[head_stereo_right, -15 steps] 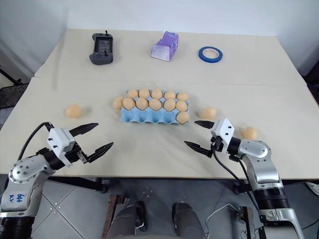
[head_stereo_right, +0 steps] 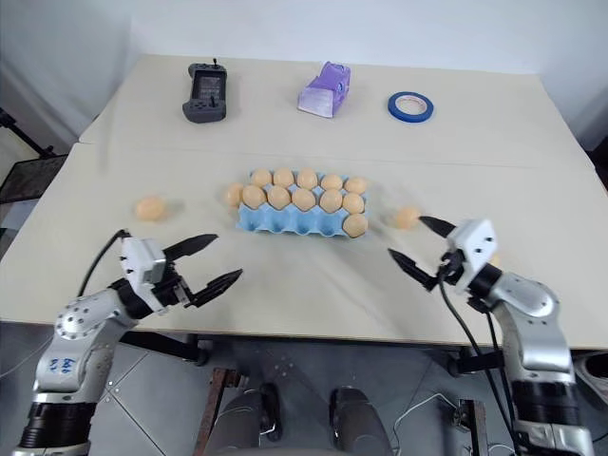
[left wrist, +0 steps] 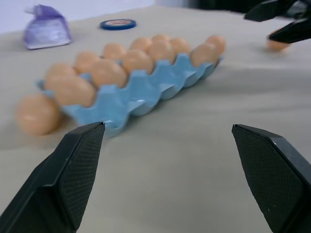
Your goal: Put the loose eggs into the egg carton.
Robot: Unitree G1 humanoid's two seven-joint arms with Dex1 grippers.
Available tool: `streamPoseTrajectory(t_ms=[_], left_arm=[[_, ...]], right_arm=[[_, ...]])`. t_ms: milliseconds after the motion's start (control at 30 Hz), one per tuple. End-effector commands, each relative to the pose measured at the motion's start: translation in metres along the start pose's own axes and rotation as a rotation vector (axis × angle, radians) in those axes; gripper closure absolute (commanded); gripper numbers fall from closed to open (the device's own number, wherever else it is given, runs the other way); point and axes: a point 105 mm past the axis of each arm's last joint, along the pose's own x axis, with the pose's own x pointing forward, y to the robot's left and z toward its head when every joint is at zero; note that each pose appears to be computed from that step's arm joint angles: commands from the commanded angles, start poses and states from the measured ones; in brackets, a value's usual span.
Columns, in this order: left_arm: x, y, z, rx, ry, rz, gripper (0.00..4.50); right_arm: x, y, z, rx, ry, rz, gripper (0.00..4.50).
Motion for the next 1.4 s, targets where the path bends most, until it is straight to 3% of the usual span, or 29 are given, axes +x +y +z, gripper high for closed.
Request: streamPoseTrajectory(t_ms=[33, 133, 367, 933, 1033, 1233, 1400], left_arm=[[0.017, -0.015, 0.006, 0.049, -0.024, -0.117, 0.02], [0.031, -0.027, 0.0, 0.07, 0.005, -0.23, 0.02], [0.049, -0.048, 0.001, 0.112, -0.015, -0.431, 0.02], [0.053, -0.044, 0.011, 0.155, -0.065, -0.407, 0.02], [0.051, -0.042, 0.013, 0.162, -0.064, -0.386, 0.0], [0.046, -0.04, 0.013, 0.16, -0.064, -0.354, 0.0], [0.034, -0.027, 0.007, 0.144, -0.04, -0.251, 0.0]], right_arm=[[-0.032, -0.023, 0.01, -0.053, -0.01, -0.192, 0.0], [-0.065, -0.036, -0.003, -0.054, 0.018, -0.39, 0.0], [-0.092, -0.026, -0.039, 0.005, 0.105, -0.496, 0.0], [-0.061, -0.076, -0.077, 0.099, 0.19, -0.514, 0.0], [-0.053, -0.078, -0.083, 0.125, 0.195, -0.504, 0.59], [-0.034, -0.072, -0.068, 0.103, 0.121, -0.427, 2.44], [0.003, -0.039, -0.034, 0.073, 0.015, -0.204, 2.52]])
